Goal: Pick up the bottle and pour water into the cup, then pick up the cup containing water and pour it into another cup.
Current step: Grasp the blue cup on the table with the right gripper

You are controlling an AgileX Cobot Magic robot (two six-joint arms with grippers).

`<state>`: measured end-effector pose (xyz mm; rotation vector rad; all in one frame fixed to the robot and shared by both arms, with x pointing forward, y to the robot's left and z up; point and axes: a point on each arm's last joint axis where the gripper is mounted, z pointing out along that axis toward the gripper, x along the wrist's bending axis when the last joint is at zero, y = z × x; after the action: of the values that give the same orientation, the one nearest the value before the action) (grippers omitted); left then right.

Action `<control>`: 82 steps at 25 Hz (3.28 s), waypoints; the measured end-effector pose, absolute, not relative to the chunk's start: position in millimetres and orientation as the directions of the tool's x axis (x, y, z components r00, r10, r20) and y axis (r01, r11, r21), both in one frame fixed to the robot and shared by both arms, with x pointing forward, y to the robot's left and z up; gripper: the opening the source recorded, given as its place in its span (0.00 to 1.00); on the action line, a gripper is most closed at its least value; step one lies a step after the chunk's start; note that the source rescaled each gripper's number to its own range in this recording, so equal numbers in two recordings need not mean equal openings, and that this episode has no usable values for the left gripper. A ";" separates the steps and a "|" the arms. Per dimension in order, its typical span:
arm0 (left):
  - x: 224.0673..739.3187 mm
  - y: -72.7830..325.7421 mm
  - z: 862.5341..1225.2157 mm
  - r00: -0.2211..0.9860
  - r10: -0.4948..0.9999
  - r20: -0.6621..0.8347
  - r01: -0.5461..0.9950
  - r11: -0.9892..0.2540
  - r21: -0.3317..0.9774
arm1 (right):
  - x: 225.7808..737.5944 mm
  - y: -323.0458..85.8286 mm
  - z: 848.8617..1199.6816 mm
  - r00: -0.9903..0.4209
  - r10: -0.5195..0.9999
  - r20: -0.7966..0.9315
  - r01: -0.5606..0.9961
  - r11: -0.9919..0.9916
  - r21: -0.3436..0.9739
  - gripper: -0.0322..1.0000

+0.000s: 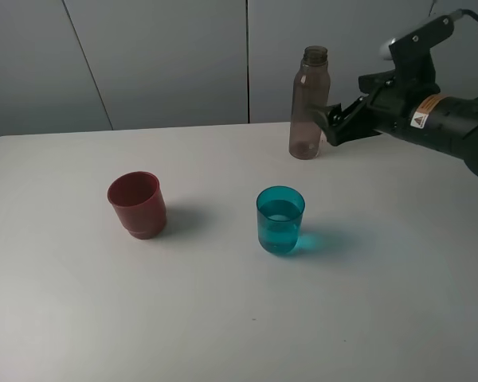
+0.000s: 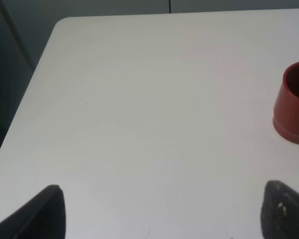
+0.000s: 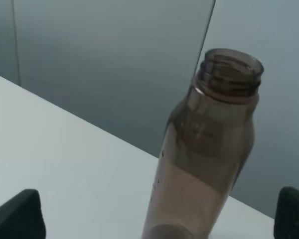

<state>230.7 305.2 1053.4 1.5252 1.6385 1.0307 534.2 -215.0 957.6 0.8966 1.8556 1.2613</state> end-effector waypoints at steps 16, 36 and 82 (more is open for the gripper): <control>230.7 305.2 1053.4 -0.098 0.994 0.044 0.470 0.007 0.883 | 439.8 -213.4 932.3 -0.738 0.672 -0.063 0.276 0.385 0.881 1.00; 230.7 305.2 1053.4 -0.098 0.994 0.044 0.470 0.007 0.883 | 432.4 -209.2 860.6 -0.851 0.521 0.056 0.391 0.559 0.731 1.00; 230.7 305.2 1053.4 -0.095 0.994 0.050 0.471 0.000 0.882 | 475.1 -187.9 832.9 -0.905 0.398 -0.148 0.052 0.450 0.892 1.00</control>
<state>230.7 305.2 1053.4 1.5319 1.6342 1.0344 475.1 -187.9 832.9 0.3831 2.3689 1.4395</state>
